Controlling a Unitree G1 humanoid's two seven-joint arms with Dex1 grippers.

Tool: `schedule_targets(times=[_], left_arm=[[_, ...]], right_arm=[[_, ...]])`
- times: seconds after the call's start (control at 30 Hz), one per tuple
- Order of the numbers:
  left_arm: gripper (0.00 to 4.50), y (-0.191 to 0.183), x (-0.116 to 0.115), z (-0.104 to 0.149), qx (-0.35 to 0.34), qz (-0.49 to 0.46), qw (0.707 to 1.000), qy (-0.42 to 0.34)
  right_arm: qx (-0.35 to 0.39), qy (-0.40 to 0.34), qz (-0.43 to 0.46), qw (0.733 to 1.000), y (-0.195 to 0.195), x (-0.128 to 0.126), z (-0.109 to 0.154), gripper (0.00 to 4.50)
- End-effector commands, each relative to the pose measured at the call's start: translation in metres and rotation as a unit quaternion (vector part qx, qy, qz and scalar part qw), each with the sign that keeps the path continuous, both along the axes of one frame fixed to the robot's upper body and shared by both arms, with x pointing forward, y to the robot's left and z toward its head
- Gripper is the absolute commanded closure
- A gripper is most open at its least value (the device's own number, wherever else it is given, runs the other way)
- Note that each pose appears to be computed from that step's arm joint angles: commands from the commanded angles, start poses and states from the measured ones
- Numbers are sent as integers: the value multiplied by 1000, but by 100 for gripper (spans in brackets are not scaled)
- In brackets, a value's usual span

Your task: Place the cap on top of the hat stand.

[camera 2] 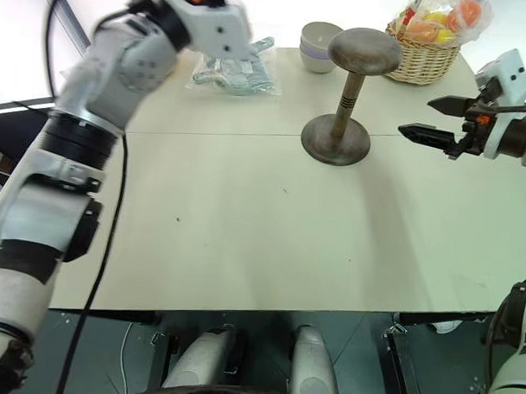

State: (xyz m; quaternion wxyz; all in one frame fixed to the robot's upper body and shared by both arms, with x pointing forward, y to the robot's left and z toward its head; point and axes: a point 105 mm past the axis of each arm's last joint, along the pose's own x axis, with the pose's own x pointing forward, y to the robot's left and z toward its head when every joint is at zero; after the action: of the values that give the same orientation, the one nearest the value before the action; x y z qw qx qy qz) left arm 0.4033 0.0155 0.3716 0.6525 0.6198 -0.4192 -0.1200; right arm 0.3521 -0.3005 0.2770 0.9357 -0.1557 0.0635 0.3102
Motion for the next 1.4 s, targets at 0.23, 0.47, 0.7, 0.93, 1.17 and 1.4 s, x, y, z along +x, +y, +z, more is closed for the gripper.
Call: schedule_targets(times=[0.23, 0.47, 0.7, 0.93, 1.17, 1.4], left_arm=[[448, -85, -31, -25, 54, -49, 997, -7], [448, -108, -41, -49, 103, -50, 993, 6], [448, -131, -49, -82, 142, -69, 987, 41], [448, -149, -53, -113, 180, -74, 979, 63], [448, -159, -61, -126, 180, -91, 975, 97], [448, -156, -60, -132, 180, -91, 973, 113]], right_arm=[[-7, -42, -30, 999, -23, -20, 27, 0], [-3, -42, -38, 998, -23, -25, 24, 0], [3, -41, -42, 998, -21, -27, 20, 0], [7, -42, -47, 998, -20, -29, 19, 0], [10, -38, -56, 998, -23, -35, 16, 0], [11, -39, -59, 997, -23, -35, 16, 0]])
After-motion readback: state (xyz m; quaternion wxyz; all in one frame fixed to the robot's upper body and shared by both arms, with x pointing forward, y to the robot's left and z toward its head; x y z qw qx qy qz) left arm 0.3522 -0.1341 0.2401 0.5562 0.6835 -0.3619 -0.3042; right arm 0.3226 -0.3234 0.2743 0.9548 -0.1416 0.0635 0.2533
